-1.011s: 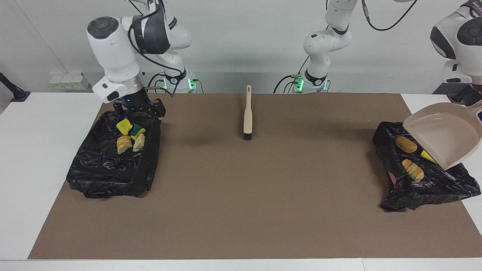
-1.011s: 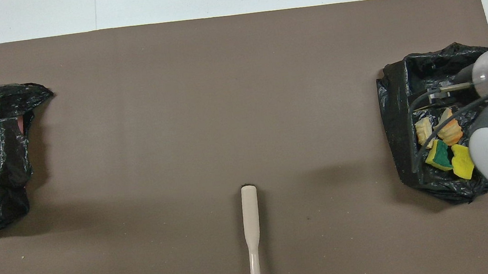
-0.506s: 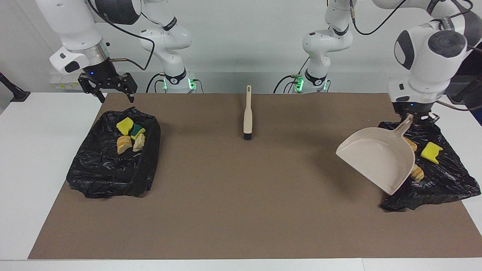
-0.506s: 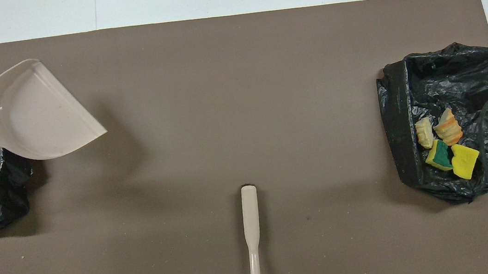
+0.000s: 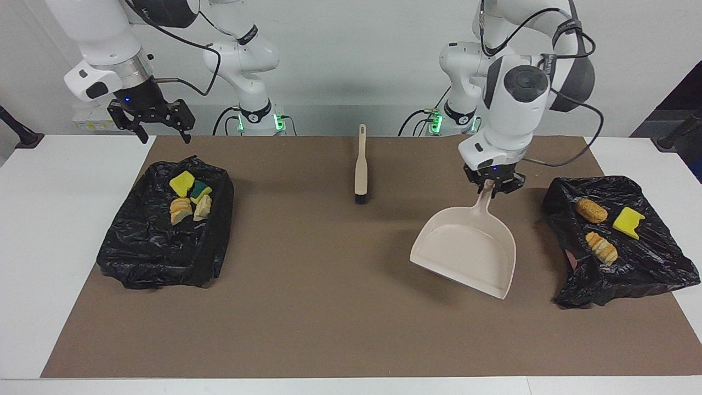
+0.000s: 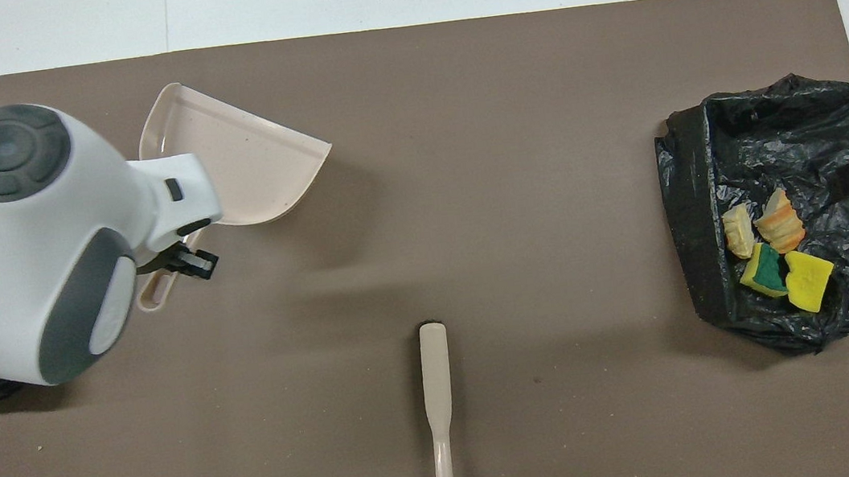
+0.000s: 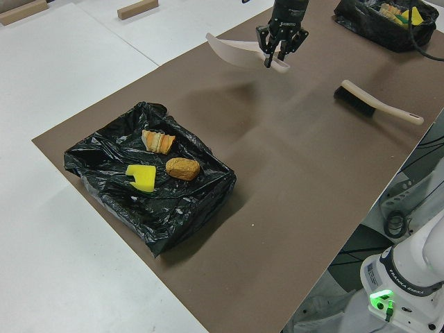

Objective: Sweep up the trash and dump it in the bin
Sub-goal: 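Bring the dustpan back and lower it onto the table with the left gripper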

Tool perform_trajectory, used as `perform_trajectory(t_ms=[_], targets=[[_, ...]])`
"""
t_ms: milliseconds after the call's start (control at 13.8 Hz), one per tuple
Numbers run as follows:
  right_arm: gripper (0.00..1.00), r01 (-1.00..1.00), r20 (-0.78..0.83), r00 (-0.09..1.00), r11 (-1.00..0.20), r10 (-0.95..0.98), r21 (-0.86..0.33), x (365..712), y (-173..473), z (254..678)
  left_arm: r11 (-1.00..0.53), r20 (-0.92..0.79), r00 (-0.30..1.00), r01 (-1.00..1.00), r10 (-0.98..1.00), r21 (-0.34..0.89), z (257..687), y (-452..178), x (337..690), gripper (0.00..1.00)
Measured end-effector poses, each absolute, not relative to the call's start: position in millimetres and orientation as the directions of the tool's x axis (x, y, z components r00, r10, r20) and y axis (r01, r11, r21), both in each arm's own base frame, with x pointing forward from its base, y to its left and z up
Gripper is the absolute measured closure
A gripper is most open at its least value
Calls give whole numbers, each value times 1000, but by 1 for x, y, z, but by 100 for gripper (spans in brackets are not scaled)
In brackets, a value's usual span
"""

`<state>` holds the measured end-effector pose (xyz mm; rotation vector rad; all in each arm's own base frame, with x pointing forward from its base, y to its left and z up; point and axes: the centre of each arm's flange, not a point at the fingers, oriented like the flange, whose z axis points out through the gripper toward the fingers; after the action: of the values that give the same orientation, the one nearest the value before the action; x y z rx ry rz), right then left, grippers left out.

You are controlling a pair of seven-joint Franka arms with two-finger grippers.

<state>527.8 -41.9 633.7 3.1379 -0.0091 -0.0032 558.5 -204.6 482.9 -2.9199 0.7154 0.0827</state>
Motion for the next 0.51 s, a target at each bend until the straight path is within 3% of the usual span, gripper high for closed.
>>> perform_trajectory(t_ms=[289,506], targets=[[0,14,6,1000,-1000,14,1,526,-32,638,-973,27,974,-224,-226,-61,429,-306,551,69],[0,16,6,1000,-1000,16,1,526,-30,638,-995,54,994,-95,-95,14,403,-346,548,69]])
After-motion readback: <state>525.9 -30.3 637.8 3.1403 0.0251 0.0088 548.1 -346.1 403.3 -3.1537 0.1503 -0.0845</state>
